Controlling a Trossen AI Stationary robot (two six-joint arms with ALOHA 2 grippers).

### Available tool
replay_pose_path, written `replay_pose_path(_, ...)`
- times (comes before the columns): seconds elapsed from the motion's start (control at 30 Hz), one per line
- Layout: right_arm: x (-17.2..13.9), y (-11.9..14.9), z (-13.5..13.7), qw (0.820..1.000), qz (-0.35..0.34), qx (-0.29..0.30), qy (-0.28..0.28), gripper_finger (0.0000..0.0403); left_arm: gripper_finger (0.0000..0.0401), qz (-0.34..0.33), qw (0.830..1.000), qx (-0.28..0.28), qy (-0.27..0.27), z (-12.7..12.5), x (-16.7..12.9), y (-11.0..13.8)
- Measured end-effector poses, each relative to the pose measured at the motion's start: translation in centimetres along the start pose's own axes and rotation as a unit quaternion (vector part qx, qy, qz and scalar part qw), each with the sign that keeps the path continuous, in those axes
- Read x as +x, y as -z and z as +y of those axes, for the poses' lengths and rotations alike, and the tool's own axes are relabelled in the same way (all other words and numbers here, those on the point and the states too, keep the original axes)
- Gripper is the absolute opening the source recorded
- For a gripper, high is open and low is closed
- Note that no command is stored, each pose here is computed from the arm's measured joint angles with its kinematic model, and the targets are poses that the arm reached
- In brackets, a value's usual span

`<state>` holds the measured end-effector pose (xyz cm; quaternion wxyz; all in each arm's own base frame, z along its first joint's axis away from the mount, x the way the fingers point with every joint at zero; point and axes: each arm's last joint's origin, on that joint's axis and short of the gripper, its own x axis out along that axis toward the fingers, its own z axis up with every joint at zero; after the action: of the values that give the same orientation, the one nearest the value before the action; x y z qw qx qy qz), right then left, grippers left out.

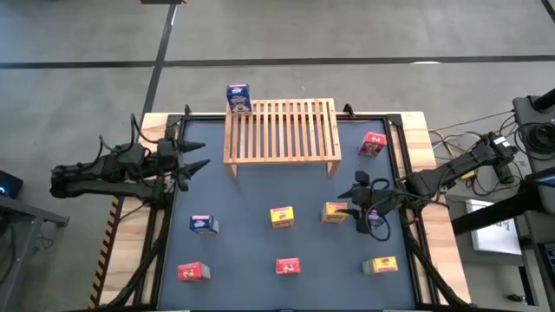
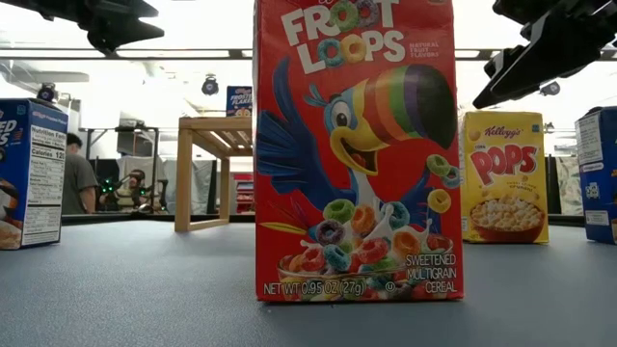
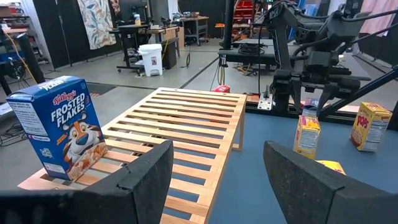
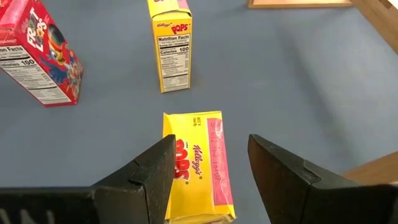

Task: Stack cereal on shelf
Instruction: Put the top right yellow cereal box on the shelf

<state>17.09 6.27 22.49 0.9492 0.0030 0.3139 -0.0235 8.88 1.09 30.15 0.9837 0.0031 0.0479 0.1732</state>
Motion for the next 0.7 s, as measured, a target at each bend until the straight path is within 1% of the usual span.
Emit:
replay_pose_path(0.4,-1.0,-0.1,0.0,1.0,-0.012,0.0,-0.013,0.0192,0.0233,0.001,1.0,0.0,0.0,0.0,0.0,0.0)
replay_pose_path(0.7,-2.1,-1.7,1.1,0.999,-0.028,-0.011,-0.037,0.0192,0.0233,-0.002,1.0,-0.001,0.0,0.0,0.0,0.0)
